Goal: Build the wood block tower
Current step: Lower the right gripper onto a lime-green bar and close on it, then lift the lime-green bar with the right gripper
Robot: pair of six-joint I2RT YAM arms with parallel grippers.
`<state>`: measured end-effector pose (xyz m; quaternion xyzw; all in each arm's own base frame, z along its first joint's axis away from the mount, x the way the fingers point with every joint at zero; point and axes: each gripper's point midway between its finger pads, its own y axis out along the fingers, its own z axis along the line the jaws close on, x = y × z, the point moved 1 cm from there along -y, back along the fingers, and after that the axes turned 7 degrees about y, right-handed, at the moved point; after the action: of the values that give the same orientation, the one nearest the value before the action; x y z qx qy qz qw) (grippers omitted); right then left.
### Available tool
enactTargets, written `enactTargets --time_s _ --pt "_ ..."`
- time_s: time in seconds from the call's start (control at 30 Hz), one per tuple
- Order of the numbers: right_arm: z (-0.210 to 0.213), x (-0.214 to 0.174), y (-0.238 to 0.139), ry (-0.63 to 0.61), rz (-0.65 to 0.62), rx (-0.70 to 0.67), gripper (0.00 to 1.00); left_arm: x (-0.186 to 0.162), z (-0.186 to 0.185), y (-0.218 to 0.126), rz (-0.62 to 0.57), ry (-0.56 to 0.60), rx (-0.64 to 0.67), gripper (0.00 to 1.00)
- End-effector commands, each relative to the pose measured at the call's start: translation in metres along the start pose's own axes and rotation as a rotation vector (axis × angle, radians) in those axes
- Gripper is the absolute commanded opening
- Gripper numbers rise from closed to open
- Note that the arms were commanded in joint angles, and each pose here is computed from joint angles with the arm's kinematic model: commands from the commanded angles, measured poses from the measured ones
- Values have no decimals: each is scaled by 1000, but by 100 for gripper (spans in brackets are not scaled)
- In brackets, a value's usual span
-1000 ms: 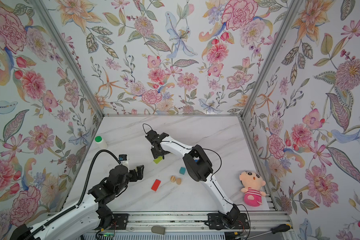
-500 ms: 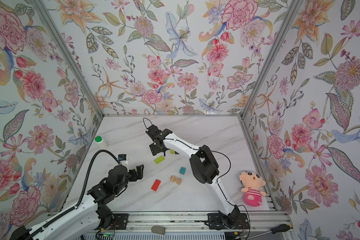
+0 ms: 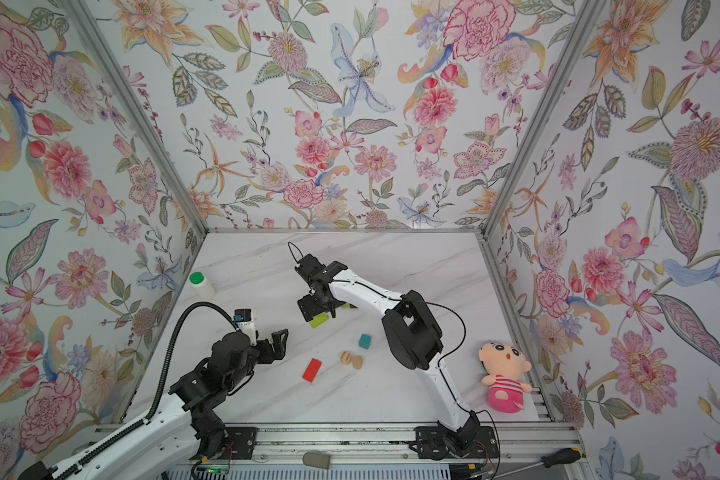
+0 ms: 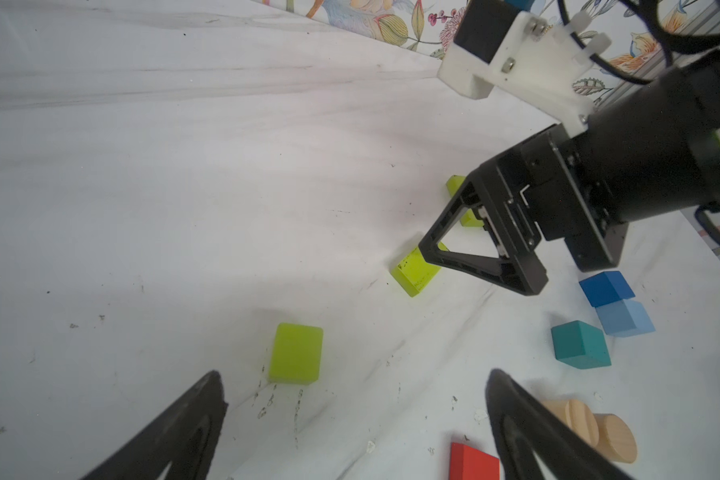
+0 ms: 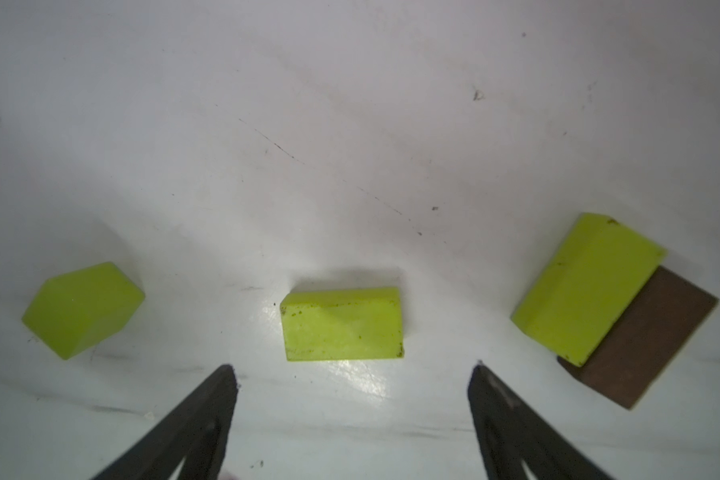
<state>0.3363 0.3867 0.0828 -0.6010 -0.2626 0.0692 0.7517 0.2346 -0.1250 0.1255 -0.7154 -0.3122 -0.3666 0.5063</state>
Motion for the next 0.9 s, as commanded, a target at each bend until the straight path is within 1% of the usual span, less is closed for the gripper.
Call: enactTargets --time_s 0.0,0.53,0.87 --pt "5 -9 14 -21 40 17 90 -15 1 -1 42 23 -11 99" --pt "7 -23 38 -40 93 6 90 -17 3 0 44 41 -6 99" --pt "5 -25 47 -42 106 -9 86 -19 4 2 50 49 3 99"
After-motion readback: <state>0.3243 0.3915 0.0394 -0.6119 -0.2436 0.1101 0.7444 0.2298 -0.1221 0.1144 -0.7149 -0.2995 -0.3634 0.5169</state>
